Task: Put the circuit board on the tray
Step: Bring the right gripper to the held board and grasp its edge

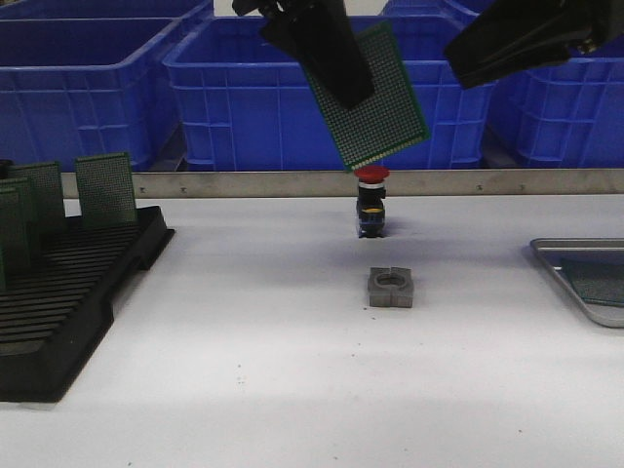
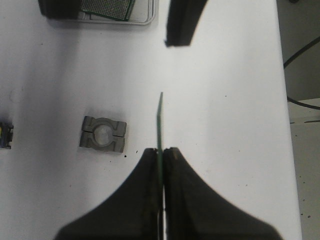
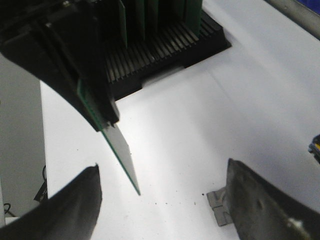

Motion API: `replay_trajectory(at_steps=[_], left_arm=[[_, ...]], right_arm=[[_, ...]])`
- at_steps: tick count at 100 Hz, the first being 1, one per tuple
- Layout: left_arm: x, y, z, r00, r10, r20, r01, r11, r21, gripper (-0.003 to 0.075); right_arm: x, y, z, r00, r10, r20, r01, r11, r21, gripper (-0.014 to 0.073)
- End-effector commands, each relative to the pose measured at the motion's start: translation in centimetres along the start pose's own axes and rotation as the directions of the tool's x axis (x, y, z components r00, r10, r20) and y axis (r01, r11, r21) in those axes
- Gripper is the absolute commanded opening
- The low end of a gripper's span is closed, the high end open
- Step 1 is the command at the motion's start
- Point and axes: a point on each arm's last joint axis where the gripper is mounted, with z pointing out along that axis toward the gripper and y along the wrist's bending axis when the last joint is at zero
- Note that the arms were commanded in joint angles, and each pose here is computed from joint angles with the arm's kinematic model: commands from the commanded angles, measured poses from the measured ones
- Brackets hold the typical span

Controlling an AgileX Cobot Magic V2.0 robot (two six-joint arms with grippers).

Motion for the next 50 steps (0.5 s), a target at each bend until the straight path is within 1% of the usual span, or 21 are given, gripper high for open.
replay_trajectory(at_steps=[1, 29, 50], left_arm=[[-1.7, -1.4, -2.5, 0.998, 0.020, 0.066, -0.020, 1.000, 0.000, -0.0018], [-1.7, -1.4, -2.5, 0.998, 0.020, 0.066, -0.020, 1.000, 0.000, -0.0018], [-1.7, -1.4, -2.5, 0.998, 0.020, 0.066, -0.020, 1.000, 0.000, -0.0018]], right_arm=[[-2.2, 2.7, -0.8, 0.994, -0.083, 0.065, 0.090, 0.988, -0.128, 0.0539], [-1.9, 2.5, 0.6, 0.996, -0.075, 0.047, 0.081, 0.984, -0.158, 0.0539], [-2.2, 3.2, 1.7, 0.995, -0.094, 0.035, 0.099, 0.979, -0.177, 0.0539]])
